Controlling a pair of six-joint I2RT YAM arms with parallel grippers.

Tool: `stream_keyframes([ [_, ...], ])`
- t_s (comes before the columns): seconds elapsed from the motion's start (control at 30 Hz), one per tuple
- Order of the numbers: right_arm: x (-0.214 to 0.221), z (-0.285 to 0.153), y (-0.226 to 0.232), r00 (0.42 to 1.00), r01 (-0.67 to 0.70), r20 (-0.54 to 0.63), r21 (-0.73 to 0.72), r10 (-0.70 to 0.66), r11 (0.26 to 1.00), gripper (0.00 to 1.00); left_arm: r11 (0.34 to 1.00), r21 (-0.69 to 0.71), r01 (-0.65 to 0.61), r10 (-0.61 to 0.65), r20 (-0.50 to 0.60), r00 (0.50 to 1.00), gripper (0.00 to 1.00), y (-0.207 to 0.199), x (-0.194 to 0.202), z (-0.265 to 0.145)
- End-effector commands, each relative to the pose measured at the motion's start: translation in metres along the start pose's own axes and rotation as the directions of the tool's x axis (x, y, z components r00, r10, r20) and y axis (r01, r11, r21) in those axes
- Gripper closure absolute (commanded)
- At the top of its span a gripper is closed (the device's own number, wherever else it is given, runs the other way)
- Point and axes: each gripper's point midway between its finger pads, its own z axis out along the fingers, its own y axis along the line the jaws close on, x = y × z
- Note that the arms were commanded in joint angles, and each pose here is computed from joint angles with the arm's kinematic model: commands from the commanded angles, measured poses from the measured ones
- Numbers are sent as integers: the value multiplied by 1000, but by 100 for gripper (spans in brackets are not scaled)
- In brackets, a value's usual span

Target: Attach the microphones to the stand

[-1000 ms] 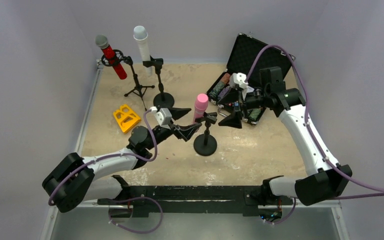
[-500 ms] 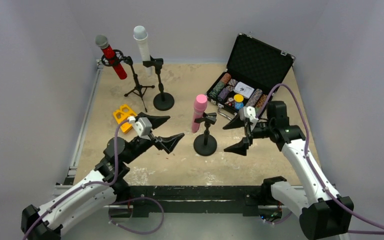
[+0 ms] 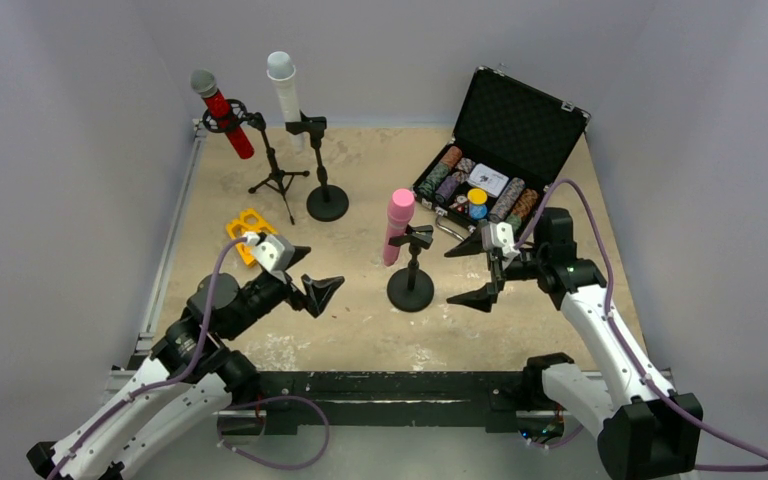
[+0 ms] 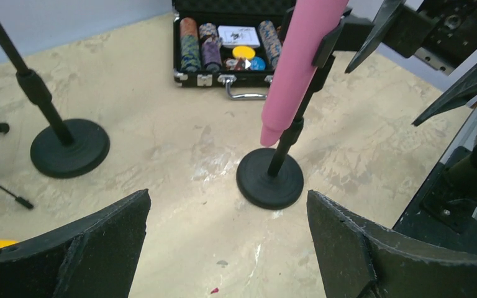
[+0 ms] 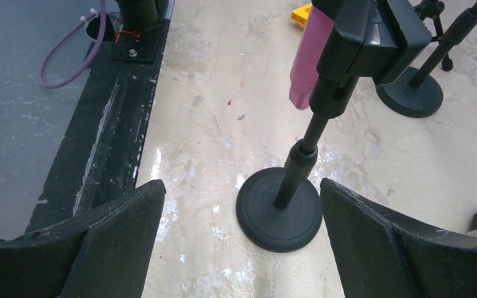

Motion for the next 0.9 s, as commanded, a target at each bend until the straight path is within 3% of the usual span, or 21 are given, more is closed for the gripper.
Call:
stream_keyframes([
  [0.0, -4, 0, -3, 997, 76, 21, -1, -76, 997, 1, 997, -76, 21, -23, -26, 999, 1, 12, 3, -12],
  [0.53, 4, 0, -5, 997, 75, 14, 5, -75, 997, 1, 985, -123, 118, -122, -23, 992, 1, 18, 21, -13],
  [0.87, 4, -1, -7, 997, 81, 12, 14, -81, 997, 2, 987, 74, 145, -142, -55, 988, 1, -17, 28, -2],
])
